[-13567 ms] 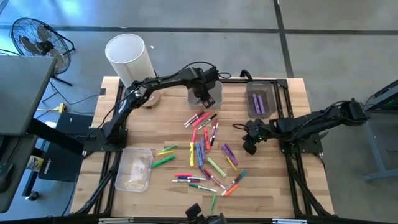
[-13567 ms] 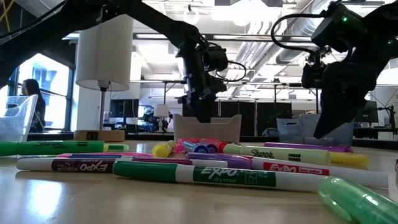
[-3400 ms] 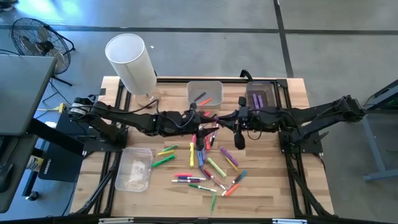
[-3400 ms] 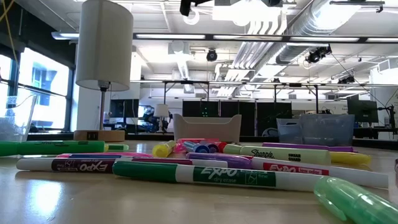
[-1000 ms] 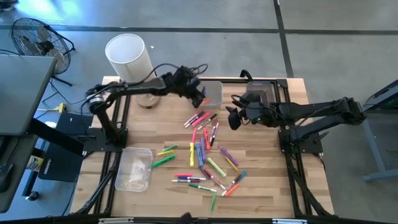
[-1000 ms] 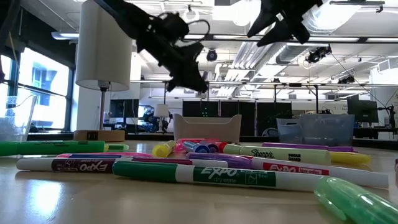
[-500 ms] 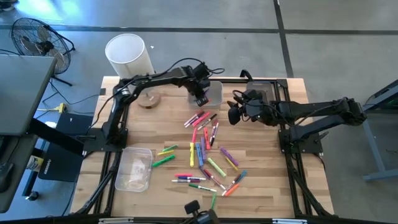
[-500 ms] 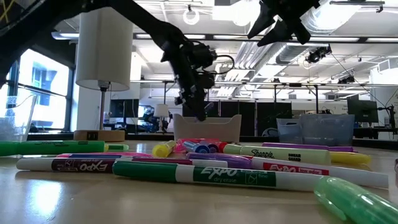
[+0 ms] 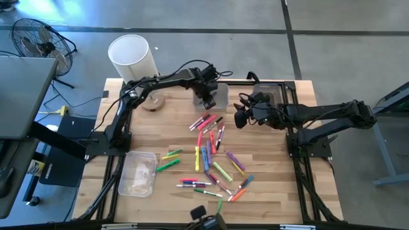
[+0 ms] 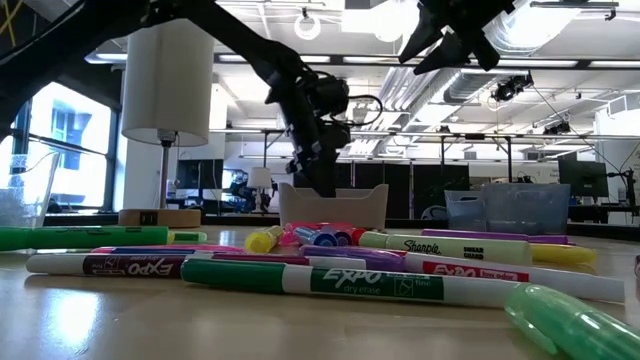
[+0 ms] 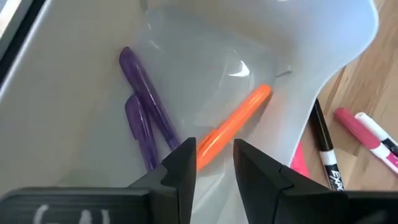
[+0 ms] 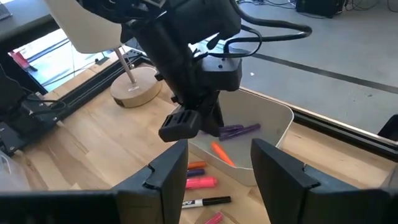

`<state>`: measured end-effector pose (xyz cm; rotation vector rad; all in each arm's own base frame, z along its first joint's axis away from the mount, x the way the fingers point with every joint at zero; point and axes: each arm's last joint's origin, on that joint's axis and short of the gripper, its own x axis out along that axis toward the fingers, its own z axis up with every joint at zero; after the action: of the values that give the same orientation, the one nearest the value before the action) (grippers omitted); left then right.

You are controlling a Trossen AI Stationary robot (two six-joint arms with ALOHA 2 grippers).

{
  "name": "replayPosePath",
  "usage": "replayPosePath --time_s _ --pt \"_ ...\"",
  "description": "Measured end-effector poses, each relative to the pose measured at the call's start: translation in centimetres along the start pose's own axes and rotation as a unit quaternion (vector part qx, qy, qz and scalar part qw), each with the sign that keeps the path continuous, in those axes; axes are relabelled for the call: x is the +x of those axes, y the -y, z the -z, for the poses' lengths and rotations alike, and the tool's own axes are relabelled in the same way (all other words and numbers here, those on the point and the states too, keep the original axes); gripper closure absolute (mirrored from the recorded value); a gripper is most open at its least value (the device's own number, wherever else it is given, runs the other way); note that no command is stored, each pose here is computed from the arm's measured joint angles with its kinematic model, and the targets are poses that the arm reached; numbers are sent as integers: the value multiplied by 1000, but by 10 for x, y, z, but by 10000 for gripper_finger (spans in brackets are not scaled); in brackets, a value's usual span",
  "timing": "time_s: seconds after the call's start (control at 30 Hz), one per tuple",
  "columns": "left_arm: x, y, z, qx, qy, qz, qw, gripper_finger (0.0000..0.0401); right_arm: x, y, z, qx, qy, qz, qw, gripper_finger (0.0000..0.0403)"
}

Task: Pick & Place Markers
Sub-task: Put the orange marker pen into the transparent bin

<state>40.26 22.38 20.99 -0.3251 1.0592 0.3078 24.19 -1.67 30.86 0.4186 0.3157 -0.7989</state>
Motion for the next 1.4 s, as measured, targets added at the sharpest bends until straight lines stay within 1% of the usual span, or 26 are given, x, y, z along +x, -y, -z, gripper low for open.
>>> replayPosePath --time_s 0.1,0.17,0.23,0.33,0.4,0.5,0.57,0.73,0.8,0.87,0.97,1.07,1.17,1.23,1.3,1.4 --pt "-11 2 0 -12 1 3 1000 295 0 0 0 0 -4 -6 1000 238" --pt "-24 4 -4 -14 19 5 1000 294 0 -1 1 -4 -10 -11 1000 238" --pt "-40 7 -1 -22 13 15 1000 294 0 0 2 -10 -16 -12 1000 238" --pt "-54 10 1 -35 29 34 998 294 0 1 3 -19 -22 -10 1000 238" --pt "-60 11 12 -51 23 52 997 294 0 1 3 -22 -24 -10 999 238" --pt "-70 15 30 -77 45 55 994 293 0 1 4 -28 -30 -15 999 238" --pt "-73 19 50 -96 39 42 994 293 0 0 4 -29 -36 -22 999 238" --pt "-75 38 93 -132 66 3 989 293 0 0 4 -45 -37 -23 998 238" --pt "-74 45 108 -142 78 -3 987 293 0 0 4 -50 -35 -24 998 238" --pt "-67 51 118 -150 86 -8 985 293 0 0 4 -51 -36 -24 998 238" --pt "-57 58 132 -154 62 -17 986 293 0 0 4 -51 -36 -24 998 238" --pt "-50 63 135 -146 62 -24 987 293 0 0 4 -51 -36 -24 998 238" --pt "-36 64 139 -143 42 -38 988 293 0 0 4 -51 -36 -24 998 238" --pt "-28 63 136 -144 50 -35 988 293 0 0 4 -51 -36 -24 998 238" --pt "-24 63 138 -144 37 -32 988 293 0 0 4 -51 -36 -25 998 238" --pt "-14 62 137 -139 40 -30 989 293 0 0 4 -51 -36 -24 998 238"
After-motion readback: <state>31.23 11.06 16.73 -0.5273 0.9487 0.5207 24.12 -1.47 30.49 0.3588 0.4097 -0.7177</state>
